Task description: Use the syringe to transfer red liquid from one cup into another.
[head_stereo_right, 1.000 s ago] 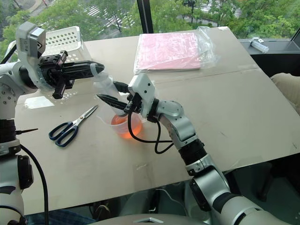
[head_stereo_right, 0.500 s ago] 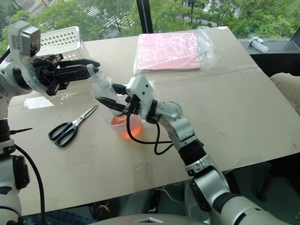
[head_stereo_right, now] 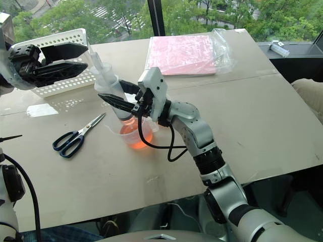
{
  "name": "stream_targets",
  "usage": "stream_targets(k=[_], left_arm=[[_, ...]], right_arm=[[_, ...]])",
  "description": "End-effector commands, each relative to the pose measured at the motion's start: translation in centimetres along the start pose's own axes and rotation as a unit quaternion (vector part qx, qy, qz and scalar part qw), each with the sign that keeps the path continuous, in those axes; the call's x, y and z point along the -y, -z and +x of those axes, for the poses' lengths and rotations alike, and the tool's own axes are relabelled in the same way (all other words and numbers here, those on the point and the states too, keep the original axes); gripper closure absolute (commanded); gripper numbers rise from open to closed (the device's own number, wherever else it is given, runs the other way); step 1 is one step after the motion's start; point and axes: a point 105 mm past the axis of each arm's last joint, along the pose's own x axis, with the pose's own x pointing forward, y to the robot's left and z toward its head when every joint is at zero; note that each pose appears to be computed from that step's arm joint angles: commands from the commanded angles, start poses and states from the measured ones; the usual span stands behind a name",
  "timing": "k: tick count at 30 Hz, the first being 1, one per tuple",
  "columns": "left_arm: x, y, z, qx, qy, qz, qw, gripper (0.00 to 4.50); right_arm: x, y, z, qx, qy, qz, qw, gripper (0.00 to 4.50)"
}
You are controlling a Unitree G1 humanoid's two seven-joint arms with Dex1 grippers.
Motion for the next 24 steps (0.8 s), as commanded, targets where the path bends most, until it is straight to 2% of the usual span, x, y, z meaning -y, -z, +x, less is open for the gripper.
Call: stream_targets(k=[1,4,7,11,16,24], left_arm=[[-0.3,-2.8,-1.3,0.036,-0.028,0.046,0.998,0.94],[-0.7,-3.5,-1.1,0.064,-0.034,0.046,0.996,0.94],[-0.5,-2.3,-0.5,0.042,-0.022,0.047,0.998,0.94],[-0.3,-2.0,0.2,0.044,-0.012,0.048,0.998,0.94],[-0.4,-1.8,1.8,0.056,0.008,0.052,0.997,0.94],[-0.7,-1.8,4.4,0.031,0.035,0.060,0.997,0.94]], right_arm=[[-0.8,-4.1,0.8,0.055,-0.019,-0.025,0.998,2.99],[-0.8,-6.1,0.9,0.068,-0.022,-0.033,0.997,2.99],[0.1,-8.1,0.5,0.075,-0.004,-0.055,0.996,2.99],[2.1,-9.0,-0.8,0.063,0.032,-0.084,0.994,2.99],[4.9,-8.0,-2.3,0.045,0.081,-0.095,0.991,2.99],[6.5,-4.1,-3.8,0.006,0.108,-0.096,0.989,2.99]])
